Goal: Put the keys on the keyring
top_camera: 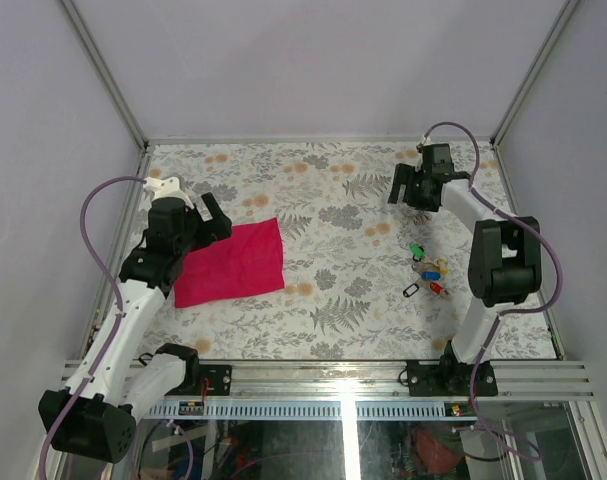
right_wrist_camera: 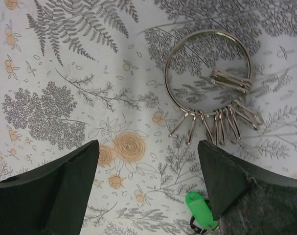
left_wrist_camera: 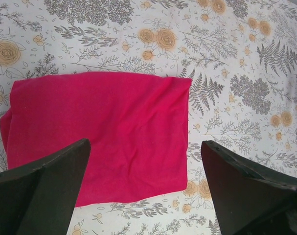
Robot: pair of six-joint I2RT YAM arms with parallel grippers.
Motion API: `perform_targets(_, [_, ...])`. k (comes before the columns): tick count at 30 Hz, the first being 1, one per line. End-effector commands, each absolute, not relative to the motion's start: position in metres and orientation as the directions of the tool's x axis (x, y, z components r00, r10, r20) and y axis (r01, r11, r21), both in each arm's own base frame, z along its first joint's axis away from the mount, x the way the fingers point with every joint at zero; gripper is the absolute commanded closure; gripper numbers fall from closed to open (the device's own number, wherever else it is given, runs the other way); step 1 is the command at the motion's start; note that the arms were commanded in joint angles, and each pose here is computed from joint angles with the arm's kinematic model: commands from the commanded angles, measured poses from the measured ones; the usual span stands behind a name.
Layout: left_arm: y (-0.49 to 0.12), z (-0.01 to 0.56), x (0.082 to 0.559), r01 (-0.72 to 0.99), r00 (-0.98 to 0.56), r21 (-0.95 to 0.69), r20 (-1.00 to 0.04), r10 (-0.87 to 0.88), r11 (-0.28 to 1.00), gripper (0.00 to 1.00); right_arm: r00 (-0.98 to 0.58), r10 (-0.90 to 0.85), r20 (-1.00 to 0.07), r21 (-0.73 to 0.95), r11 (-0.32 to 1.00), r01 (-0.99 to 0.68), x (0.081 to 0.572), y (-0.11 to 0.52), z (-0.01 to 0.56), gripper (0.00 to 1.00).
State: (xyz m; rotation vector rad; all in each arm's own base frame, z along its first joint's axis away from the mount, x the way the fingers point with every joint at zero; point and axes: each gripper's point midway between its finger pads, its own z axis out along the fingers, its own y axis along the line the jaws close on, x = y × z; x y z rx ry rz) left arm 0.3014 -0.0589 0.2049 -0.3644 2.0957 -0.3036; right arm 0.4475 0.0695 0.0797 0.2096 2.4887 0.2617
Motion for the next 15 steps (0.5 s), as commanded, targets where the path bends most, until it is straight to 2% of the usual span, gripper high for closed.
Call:
perform_targets(1, [-0.061, 0.212, 0.306, -0.098, -0.478, -0.363, -0.800, -0.363, 0.927, 0.00, -0.772, 0.133, -0.622, 0.265, 0.963, -0.047, 0.480, 0.087, 0.092, 0.12])
perform_targets(15, [-0.065, 0.208, 0.307, -0.078, -0.496, -0.369, -0.792, -0.357, 0.926, 0.00, -0.822, 0.063, -0.566, 0.207, 0.976, -0.067, 0.517, 0.085, 0.052, 0.12])
